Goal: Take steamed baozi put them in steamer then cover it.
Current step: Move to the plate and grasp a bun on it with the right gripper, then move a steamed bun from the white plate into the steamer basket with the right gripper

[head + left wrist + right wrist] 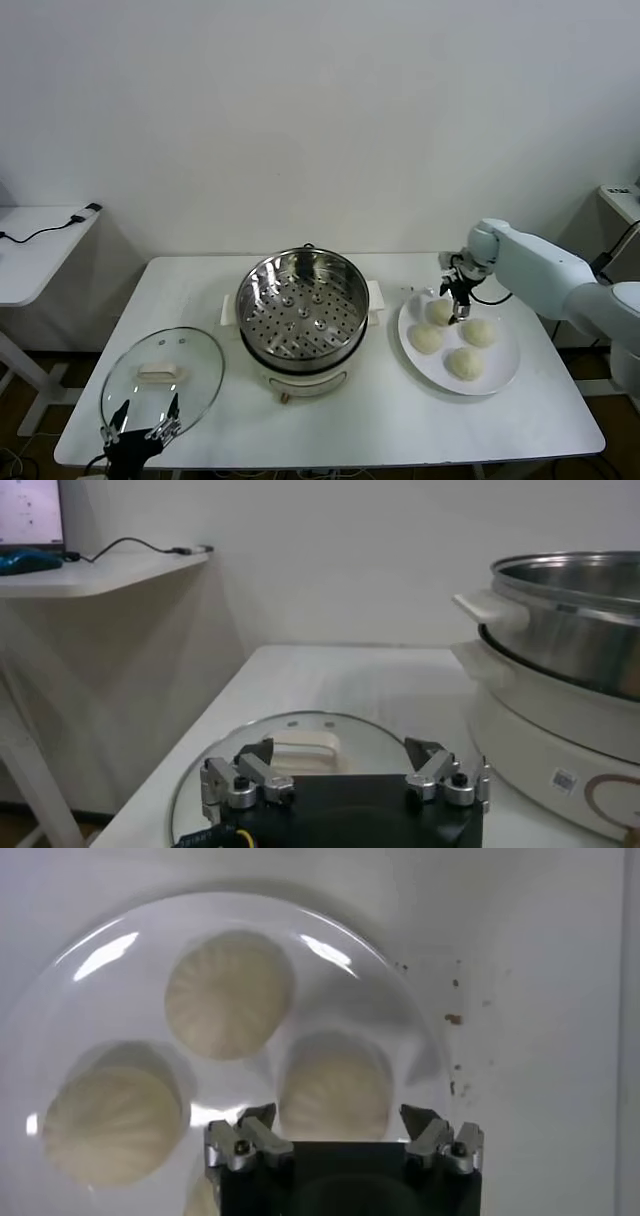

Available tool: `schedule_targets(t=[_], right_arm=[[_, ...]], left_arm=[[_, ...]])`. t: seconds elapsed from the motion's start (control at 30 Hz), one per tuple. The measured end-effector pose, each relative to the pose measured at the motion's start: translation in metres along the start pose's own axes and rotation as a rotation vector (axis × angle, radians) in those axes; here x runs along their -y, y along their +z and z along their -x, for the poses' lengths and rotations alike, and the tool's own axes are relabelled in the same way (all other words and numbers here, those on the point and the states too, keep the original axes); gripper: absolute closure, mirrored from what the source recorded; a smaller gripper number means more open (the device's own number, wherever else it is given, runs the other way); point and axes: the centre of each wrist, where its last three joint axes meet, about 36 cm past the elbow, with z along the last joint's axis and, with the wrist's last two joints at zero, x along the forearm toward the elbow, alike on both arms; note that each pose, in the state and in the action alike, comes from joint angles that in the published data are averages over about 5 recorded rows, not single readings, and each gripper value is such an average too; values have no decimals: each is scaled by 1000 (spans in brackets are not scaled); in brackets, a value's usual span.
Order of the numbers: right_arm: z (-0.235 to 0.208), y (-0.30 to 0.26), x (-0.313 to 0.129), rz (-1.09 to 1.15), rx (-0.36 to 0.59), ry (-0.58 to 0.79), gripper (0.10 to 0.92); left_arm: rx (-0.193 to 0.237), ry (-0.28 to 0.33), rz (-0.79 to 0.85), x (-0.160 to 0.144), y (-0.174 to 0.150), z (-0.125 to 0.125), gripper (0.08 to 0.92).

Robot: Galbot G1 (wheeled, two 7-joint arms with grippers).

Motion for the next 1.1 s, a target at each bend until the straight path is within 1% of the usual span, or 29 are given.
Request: schedule_targets(t=[0.07,0.13,0.23,0.33,0.47,0.57,0.73,0.87,0.97,1.1], right_arm=[[0,0,0,1,-1,2,372],[-1,-1,1,1,0,5,412],[-6,-2,2,-3,4,9,433],[-18,-5,4,-21,12,17,436],[-54,-16,11,-83,32,38,437],[-99,-35,20,-171,54,66,437],[-194,-88,28,-379,100,125,437],[-258,-147,19,-600,136,155,437],[-283,-198,3,-793,146,153,437],[-288,-259,-22,-1034,129,131,437]], left_arm=[[-1,0,0,0,0,0,177],[0,0,-1,0,0,0,177],[1,0,-1,1,0,0,177],[2,-3,-2,1,-1,0,177],[4,-3,2,1,-2,-1,177],[7,1,6,3,-4,-1,177],[14,10,9,7,-8,-1,177],[16,11,9,9,-10,-2,177],[19,10,10,10,-11,-2,177],[27,7,9,11,-13,-3,177]])
